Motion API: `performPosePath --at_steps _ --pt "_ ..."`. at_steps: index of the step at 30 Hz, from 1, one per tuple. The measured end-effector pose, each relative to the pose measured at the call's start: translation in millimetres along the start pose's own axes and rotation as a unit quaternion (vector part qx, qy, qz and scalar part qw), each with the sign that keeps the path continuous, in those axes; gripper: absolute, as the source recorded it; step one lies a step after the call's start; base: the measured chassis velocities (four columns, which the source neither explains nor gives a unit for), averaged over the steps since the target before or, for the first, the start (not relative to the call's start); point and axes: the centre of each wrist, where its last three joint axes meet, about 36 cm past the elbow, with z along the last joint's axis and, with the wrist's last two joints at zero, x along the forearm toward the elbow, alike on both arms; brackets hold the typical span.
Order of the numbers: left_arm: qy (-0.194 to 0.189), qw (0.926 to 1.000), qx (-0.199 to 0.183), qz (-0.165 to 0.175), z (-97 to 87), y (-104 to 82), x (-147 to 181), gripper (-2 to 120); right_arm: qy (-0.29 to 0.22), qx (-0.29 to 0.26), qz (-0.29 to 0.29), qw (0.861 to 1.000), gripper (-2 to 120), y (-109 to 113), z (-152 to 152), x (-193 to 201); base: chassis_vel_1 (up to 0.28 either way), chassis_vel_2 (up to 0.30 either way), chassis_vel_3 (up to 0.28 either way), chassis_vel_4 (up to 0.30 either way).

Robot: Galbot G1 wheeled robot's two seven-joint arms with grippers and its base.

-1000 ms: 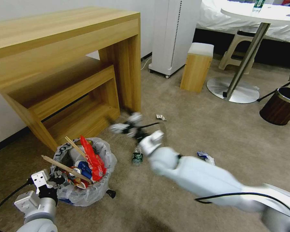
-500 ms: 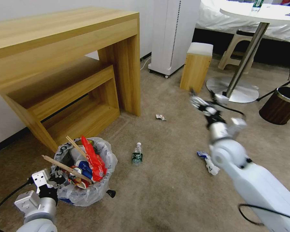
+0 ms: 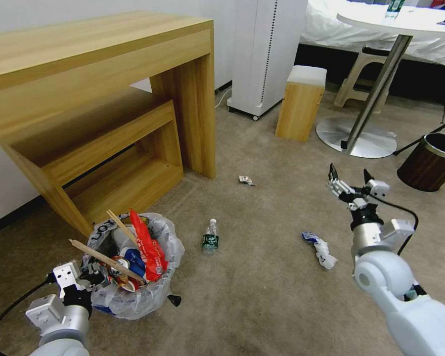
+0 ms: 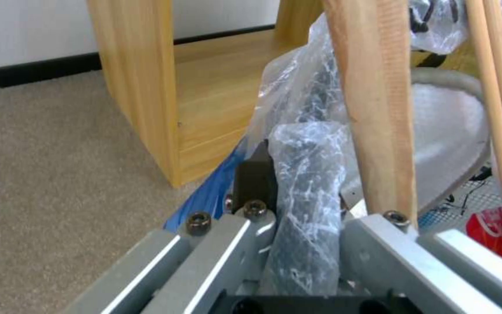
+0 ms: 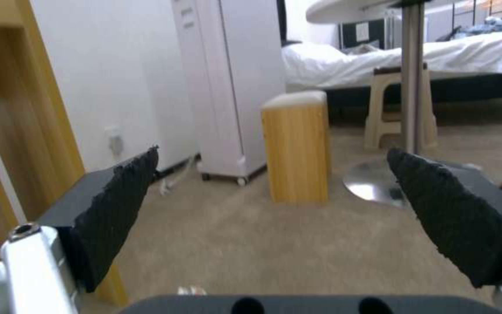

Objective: Pick up the trash bin and place the garbage on the floor into it.

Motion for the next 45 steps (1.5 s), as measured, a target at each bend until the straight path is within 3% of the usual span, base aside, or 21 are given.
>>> performPosePath --at_steps 14,45 --pt "0.002 1.0000 -0.002 0.002 1.4 0.5 -3 1 0.014 0.012 -0.008 1.000 100 7 44 25 0.000 0.000 0.000 0.000" --pt "0.004 1.0000 0.000 -0.002 0.3 2.6 -2 1 -0.002 0.021 -0.023 1.000 100 9 50 27 -0.014 0.019 0.013 -0.017"
